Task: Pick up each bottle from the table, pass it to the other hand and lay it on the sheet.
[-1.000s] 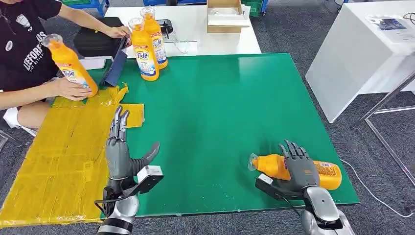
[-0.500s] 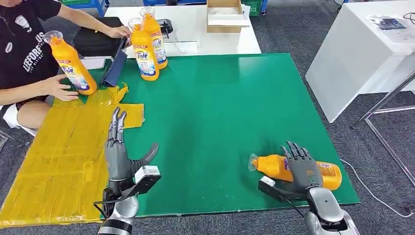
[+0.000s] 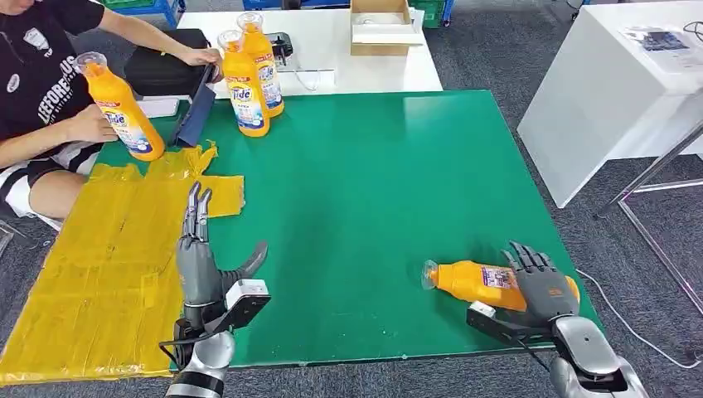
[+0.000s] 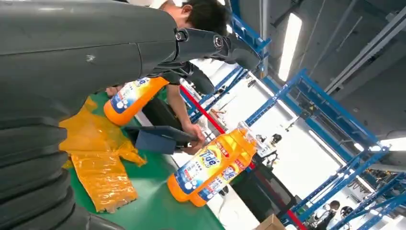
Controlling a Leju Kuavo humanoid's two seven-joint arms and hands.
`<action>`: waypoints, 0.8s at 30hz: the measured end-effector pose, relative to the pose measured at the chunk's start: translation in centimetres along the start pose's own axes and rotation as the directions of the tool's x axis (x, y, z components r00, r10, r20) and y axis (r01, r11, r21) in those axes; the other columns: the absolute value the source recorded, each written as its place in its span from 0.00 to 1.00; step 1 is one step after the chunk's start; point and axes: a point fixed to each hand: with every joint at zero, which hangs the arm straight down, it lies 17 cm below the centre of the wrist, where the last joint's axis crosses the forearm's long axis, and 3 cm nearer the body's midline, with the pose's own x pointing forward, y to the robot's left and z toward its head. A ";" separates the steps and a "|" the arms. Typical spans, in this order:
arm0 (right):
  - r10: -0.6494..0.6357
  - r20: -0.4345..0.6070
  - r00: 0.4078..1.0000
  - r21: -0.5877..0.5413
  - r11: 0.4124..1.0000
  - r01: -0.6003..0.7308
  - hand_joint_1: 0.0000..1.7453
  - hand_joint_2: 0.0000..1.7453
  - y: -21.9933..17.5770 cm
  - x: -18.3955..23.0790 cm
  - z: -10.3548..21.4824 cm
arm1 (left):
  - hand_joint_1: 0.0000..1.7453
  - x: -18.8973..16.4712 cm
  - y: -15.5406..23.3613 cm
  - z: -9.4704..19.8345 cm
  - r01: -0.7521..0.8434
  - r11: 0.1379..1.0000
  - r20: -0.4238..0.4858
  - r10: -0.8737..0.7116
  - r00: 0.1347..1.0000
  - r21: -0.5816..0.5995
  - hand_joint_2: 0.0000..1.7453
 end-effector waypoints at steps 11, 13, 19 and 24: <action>-0.012 -0.055 0.998 0.080 0.997 0.016 1.00 1.00 2.4 -3.3 0.1 | 0.00 0.1 -0.3 -0.4 -0.027 1.000 -0.007 0.027 1.000 0.009 1.00; -0.019 -0.049 0.999 0.096 0.995 0.024 1.00 1.00 3.0 -3.5 0.0 | 0.00 0.4 -0.5 -0.5 -0.036 0.999 -0.001 0.036 0.999 0.006 1.00; -0.021 -0.058 0.998 0.110 0.994 0.027 1.00 1.00 3.3 -4.2 -0.6 | 0.00 0.9 -0.9 -0.7 -0.046 0.999 0.008 0.046 0.999 0.002 1.00; -0.006 -0.077 0.997 0.058 0.998 0.011 1.00 1.00 2.5 -4.5 -1.1 | 0.00 0.9 -1.0 -0.7 -0.046 0.999 0.010 0.046 0.999 0.000 1.00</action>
